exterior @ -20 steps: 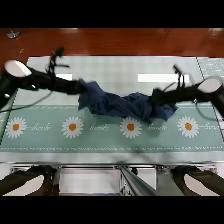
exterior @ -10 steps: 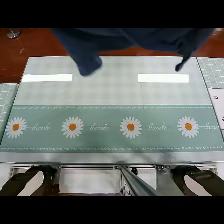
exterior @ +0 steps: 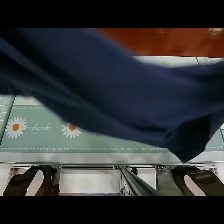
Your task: Fold the shirts.
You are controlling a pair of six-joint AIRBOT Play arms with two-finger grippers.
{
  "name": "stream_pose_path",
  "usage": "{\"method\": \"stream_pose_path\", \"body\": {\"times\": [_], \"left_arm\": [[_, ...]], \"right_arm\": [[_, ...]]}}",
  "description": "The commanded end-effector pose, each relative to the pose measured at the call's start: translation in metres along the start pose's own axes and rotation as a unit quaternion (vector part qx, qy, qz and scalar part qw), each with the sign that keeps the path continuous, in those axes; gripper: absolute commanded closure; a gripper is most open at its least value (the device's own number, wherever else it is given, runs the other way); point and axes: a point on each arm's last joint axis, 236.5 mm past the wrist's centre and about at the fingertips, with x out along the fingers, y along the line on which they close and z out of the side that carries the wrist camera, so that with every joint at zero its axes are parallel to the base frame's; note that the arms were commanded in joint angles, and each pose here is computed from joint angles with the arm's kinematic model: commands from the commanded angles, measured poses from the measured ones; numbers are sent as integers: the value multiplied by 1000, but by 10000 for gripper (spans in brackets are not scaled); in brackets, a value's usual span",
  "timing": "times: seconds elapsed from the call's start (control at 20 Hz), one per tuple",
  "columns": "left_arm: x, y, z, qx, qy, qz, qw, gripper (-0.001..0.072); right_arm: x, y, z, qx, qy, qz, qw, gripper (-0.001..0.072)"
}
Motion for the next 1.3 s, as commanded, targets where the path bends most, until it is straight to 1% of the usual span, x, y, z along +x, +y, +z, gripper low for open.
{"method": "stream_pose_path", "body": {"times": [0.0,0.05,0.15,0.25,0.3,0.5,0.6,0.75,0.9,0.95,1.0,1.05,1.1,1.2,1.25], "left_arm": [[35,0,-89,-78,130,-34,988,688],[52,3,-124,-104,171,-42,979,688],[90,16,-189,-156,225,-41,961,688],[132,34,-239,-197,243,-23,950,688],[152,41,-261,-216,249,-13,944,688],[221,41,-323,-259,282,-8,924,688],[247,35,-344,-280,288,-3,916,688],[273,30,-375,-301,301,8,905,688],[288,30,-389,-339,296,14,893,686],[292,31,-390,-350,291,16,890,655],[294,33,-389,-351,287,18,891,461],[294,37,-387,-342,285,16,895,137],[291,43,-384,-333,293,11,896,2],[268,67,-387,-323,339,12,883,2],[250,84,-394,-322,369,20,872,3]], "right_arm": [[64,-18,-71,81,86,51,992,680],[92,-35,-95,107,109,51,987,680],[143,-80,-131,156,127,21,979,680],[184,-130,-148,190,129,-33,973,680],[201,-148,-148,203,132,-46,969,680],[264,-219,-114,242,129,-79,958,680],[283,-259,-88,279,124,-84,948,680],[309,-288,-57,340,114,-39,933,680],[330,-304,-48,381,106,-9,918,679],[334,-310,-46,394,100,-5,914,619],[334,-317,-42,412,89,-2,907,329],[328,-322,-37,425,78,5,902,71],[315,-326,-35,429,78,10,900,90],[275,-335,-47,408,107,12,906,90],[247,-343,-72,389,152,-15,908,90]]}}
